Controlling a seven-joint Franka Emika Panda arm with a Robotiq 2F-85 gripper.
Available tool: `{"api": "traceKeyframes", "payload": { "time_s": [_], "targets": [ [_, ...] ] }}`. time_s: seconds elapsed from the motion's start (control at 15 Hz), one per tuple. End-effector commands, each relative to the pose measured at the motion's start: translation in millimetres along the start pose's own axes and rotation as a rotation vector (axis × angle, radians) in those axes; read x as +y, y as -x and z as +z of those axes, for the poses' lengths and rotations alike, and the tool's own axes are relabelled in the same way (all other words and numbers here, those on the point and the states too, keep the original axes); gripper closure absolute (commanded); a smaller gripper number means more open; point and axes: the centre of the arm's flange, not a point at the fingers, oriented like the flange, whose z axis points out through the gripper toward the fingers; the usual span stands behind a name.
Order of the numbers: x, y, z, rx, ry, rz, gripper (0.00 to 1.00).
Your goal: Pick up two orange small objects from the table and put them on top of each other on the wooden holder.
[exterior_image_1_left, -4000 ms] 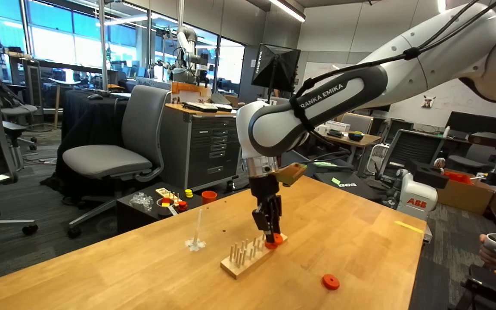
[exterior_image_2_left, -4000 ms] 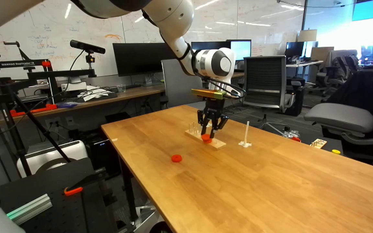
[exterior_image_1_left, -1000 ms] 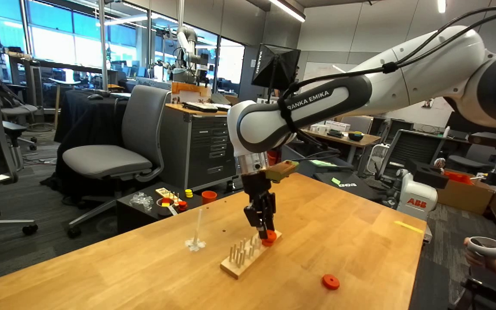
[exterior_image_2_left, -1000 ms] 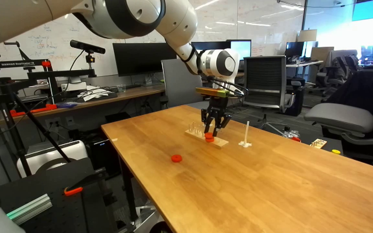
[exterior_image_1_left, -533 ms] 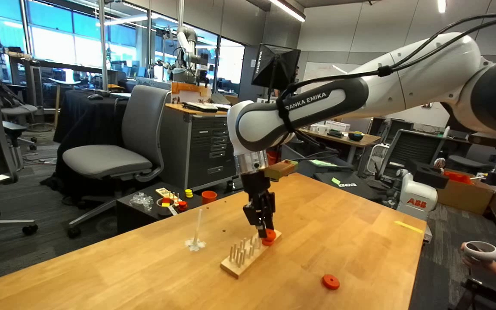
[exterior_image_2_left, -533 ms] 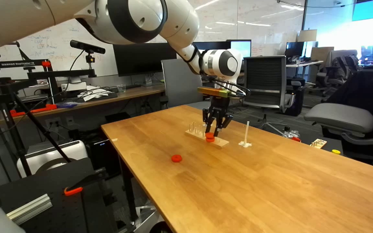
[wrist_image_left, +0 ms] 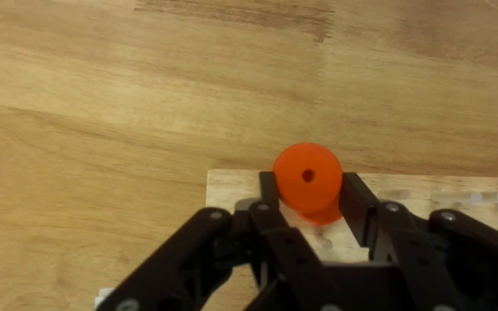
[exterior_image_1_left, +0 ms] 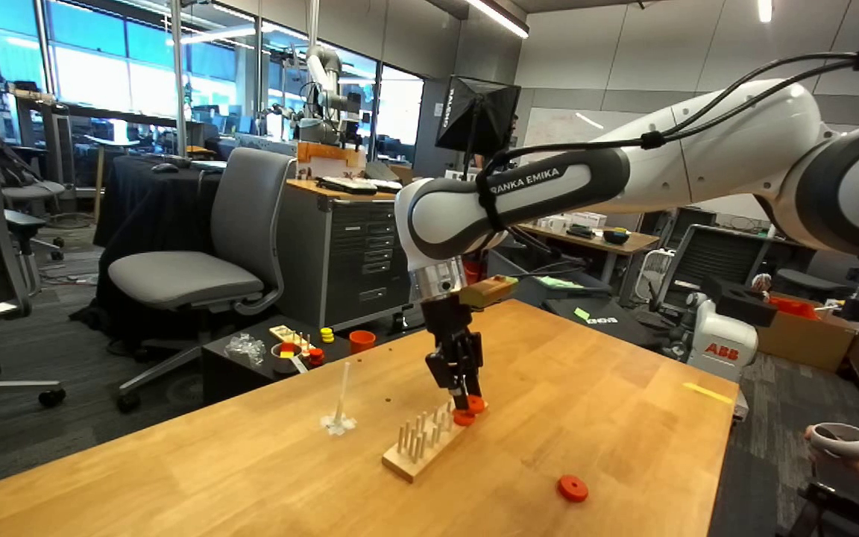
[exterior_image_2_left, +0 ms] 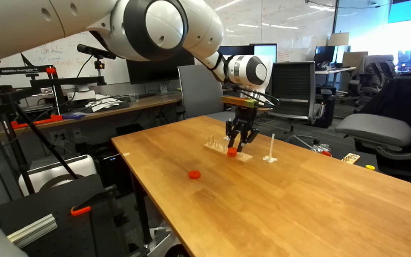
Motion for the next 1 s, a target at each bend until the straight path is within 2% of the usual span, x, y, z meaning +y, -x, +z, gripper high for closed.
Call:
{"api": "traceKeyframes", "payload": {
  "time_s": [0.0, 0.93],
  "targets": [
    [-0.8, -24.2, -3.5, -0.023, -0.016, 0.015, 0.84],
    [-18.9, -6.4, -5.8, -0.024, -0.027, -0.054, 0.84]
  ]
}}
